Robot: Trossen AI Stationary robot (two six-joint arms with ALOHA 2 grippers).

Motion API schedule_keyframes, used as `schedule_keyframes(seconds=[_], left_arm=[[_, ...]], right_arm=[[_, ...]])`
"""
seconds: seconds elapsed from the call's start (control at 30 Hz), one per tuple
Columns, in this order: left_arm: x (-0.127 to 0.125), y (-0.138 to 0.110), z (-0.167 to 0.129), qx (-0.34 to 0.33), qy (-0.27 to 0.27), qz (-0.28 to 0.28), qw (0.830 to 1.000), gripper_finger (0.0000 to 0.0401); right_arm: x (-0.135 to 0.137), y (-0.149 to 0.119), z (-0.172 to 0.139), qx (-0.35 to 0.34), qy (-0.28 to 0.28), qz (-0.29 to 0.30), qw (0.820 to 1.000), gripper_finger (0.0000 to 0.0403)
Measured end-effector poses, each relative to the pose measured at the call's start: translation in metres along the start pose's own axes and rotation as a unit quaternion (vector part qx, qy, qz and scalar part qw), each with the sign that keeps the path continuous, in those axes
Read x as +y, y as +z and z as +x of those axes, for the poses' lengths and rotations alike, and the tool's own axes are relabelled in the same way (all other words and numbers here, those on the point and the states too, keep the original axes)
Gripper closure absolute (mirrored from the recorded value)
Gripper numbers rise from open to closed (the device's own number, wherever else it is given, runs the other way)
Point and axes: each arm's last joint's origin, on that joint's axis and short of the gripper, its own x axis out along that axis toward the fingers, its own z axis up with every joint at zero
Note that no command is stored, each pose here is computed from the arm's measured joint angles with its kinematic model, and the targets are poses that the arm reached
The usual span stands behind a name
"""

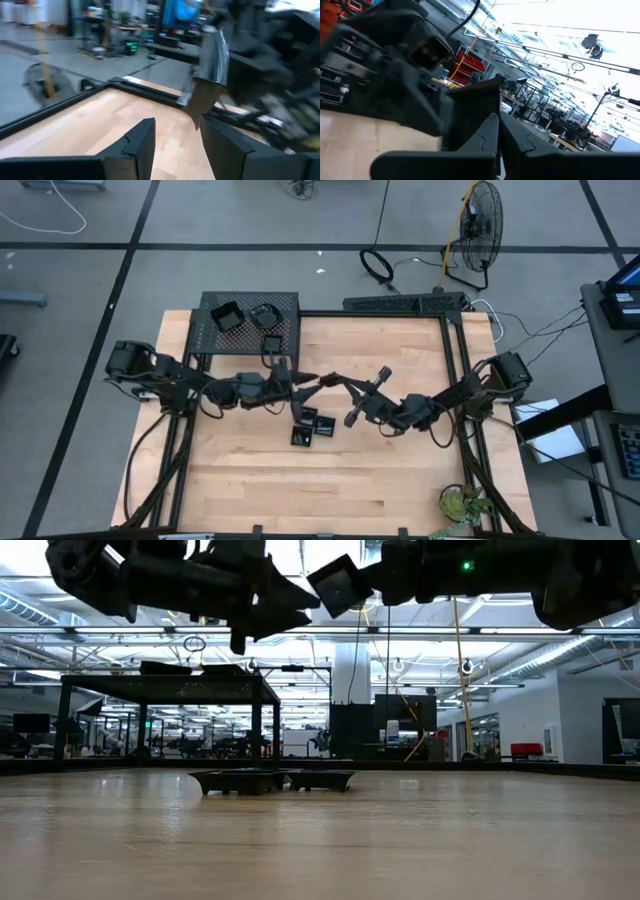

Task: Pick & Place Mini shaped plates
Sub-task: Stack the square plate on top of the square plate on the shelf

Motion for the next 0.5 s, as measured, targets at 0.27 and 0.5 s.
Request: schedule_keyframes(seconds=[0.27,0.5], left_arm=[[-0.005,0.005,-0.001,-0.022,-0.022,0.009,0.999,0.0240],[-0.012,0.013,0.003,-0.033,-0.029,0.007,0.999,0.0240]], right_arm=[[0.001,0.000,0.000,-0.009,0.009,0.007,1.000,0.0403],[0.000,0.001,0.000,-0.010,0.009,0.014,1.000,0.0403]])
